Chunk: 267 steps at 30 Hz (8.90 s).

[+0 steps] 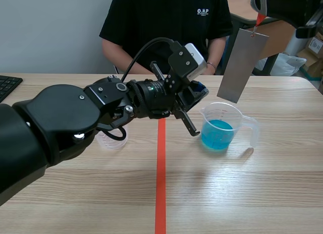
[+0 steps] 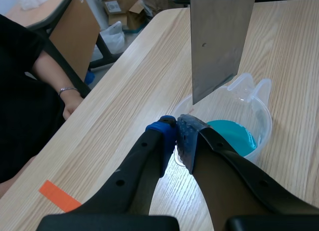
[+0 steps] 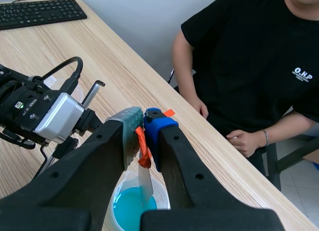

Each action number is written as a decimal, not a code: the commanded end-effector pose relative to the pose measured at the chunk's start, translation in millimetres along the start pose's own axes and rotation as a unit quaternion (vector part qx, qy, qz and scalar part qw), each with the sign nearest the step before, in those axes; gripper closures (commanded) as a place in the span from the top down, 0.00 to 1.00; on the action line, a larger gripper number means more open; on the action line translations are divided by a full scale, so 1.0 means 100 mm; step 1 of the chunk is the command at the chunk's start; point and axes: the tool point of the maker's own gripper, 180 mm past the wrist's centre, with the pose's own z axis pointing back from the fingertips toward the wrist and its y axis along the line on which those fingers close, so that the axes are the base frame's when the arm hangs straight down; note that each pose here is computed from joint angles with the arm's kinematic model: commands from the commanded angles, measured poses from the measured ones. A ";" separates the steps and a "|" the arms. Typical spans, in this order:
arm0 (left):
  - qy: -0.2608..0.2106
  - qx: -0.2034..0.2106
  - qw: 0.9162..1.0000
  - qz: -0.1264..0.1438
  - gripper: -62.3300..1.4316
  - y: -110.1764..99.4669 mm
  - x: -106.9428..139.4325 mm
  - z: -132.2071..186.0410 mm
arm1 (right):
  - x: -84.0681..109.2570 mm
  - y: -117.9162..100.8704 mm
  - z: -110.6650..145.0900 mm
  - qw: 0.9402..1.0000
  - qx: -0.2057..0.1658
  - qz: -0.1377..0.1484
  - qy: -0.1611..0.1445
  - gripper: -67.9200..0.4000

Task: Do the redox reaction experiment.
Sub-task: 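Raise the plate and point at it, then lower the plate into the blue solution, then hold the plate still in the solution, then raise the plate and point at it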

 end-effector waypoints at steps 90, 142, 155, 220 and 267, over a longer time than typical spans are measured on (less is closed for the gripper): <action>0.359 0.236 0.884 0.184 0.10 -0.53 -1.66 4.27 | -0.28 -0.02 -0.10 1.000 0.002 -0.016 -0.002 0.03; 0.389 0.250 0.857 0.228 0.10 -0.90 -1.70 4.53 | -1.14 0.10 -0.53 0.999 0.015 -0.027 0.043 0.03; 0.389 0.250 0.857 0.228 0.10 -0.90 -1.70 4.53 | -1.16 0.10 -0.53 0.999 0.015 -0.025 0.046 0.03; 0.389 0.250 0.857 0.228 0.10 -0.90 -1.70 4.53 | -0.20 -0.06 -0.23 1.000 0.004 0.003 0.006 0.03; 0.284 0.174 0.927 0.174 0.10 -0.34 -1.36 4.01 | 0.17 -0.03 -0.04 1.000 0.009 0.000 -0.012 0.03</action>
